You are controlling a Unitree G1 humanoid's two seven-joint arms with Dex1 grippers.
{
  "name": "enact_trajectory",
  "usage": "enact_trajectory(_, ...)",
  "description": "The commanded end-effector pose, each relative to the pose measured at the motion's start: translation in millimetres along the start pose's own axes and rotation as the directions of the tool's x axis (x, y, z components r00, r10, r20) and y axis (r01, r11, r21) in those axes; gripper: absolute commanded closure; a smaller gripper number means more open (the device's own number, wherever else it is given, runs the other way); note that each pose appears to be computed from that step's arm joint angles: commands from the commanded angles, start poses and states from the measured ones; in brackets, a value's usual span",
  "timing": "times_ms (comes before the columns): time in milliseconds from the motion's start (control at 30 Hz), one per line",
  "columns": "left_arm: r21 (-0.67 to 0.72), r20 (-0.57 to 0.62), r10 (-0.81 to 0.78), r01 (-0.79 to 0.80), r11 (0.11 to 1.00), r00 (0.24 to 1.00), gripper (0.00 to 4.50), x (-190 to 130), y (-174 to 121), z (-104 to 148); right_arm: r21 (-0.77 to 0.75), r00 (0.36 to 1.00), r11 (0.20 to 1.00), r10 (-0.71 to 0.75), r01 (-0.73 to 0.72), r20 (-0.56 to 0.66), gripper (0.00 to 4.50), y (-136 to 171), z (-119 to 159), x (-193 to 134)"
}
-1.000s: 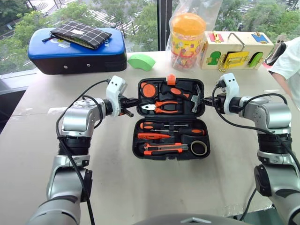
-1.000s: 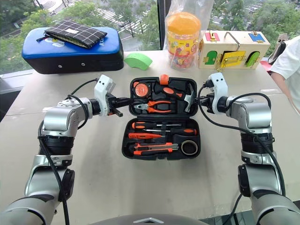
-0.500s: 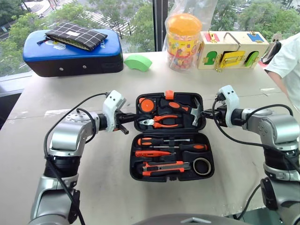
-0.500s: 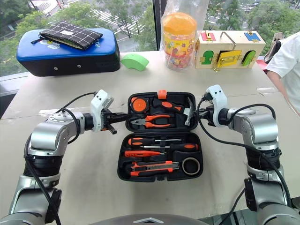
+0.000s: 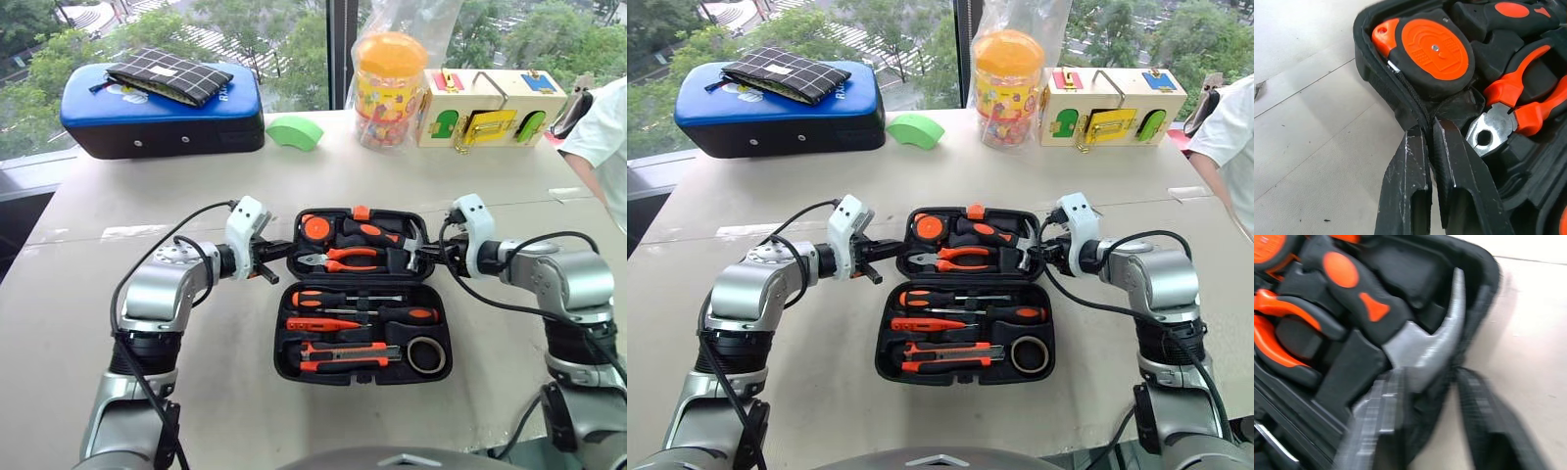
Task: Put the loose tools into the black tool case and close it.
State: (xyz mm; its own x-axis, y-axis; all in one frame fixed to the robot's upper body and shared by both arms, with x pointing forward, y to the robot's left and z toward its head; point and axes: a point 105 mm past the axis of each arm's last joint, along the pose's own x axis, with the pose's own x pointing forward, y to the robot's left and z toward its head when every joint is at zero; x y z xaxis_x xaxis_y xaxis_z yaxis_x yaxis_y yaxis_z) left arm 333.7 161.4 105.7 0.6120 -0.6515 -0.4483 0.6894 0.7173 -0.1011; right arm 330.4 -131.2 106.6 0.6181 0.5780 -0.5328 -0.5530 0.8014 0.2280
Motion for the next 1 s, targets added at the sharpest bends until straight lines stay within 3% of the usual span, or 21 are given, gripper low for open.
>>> enact_trajectory(33,0.001,-0.017,-0.176,0.176,0.984,0.984,4.50,25.6,-35.3,-7.5,-0.064,0.983,0.983,0.173,-0.170,0.061,2.26,33.6,18.6,-0.6)
enact_trajectory(167,-0.011,0.032,-0.178,0.178,0.984,0.984,4.50,20.1,-30.5,-0.9,-0.160,0.980,0.971,0.191,-0.179,0.060,2.26,36.1,24.5,-12.9)
enact_trajectory(233,-0.023,0.062,-0.187,0.188,0.982,0.981,3.80,16.4,-29.9,5.1,-0.192,0.984,0.969,0.172,-0.158,0.056,2.20,32.0,27.3,-16.8)
enact_trajectory(267,-0.025,0.073,-0.174,0.176,0.984,0.982,3.68,15.8,-27.6,7.7,-0.203,0.985,0.967,0.165,-0.151,0.054,2.20,30.3,28.4,-18.3)
enact_trajectory(467,-0.003,0.143,-0.118,0.119,0.993,0.983,0.72,5.9,-15.2,25.4,-0.273,0.990,0.956,0.128,-0.105,0.068,2.20,20.6,41.7,-29.2)
enact_trajectory(633,0.063,0.150,-0.204,0.197,0.978,0.967,0.72,-5.6,-29.8,37.6,-0.378,0.995,0.924,0.078,-0.049,0.061,2.20,10.9,56.9,-40.6)
enact_trajectory(833,0.047,0.139,-0.106,0.101,0.994,0.985,0.72,0.3,-15.6,38.3,-0.432,0.999,0.901,0.034,-0.035,-0.011,2.20,-2.9,49.1,-46.3)
enact_trajectory(967,0.053,0.266,-0.101,0.090,0.995,0.959,0.72,-11.2,-9.3,63.0,-0.430,0.995,0.902,0.073,-0.037,0.067,2.20,-1.0,67.5,-56.0)
enact_trajectory(1000,0.064,0.297,-0.099,0.084,0.994,0.950,0.68,-13.3,-7.7,71.2,-0.414,0.990,0.908,0.108,-0.059,0.096,2.46,5.1,75.6,-53.1)
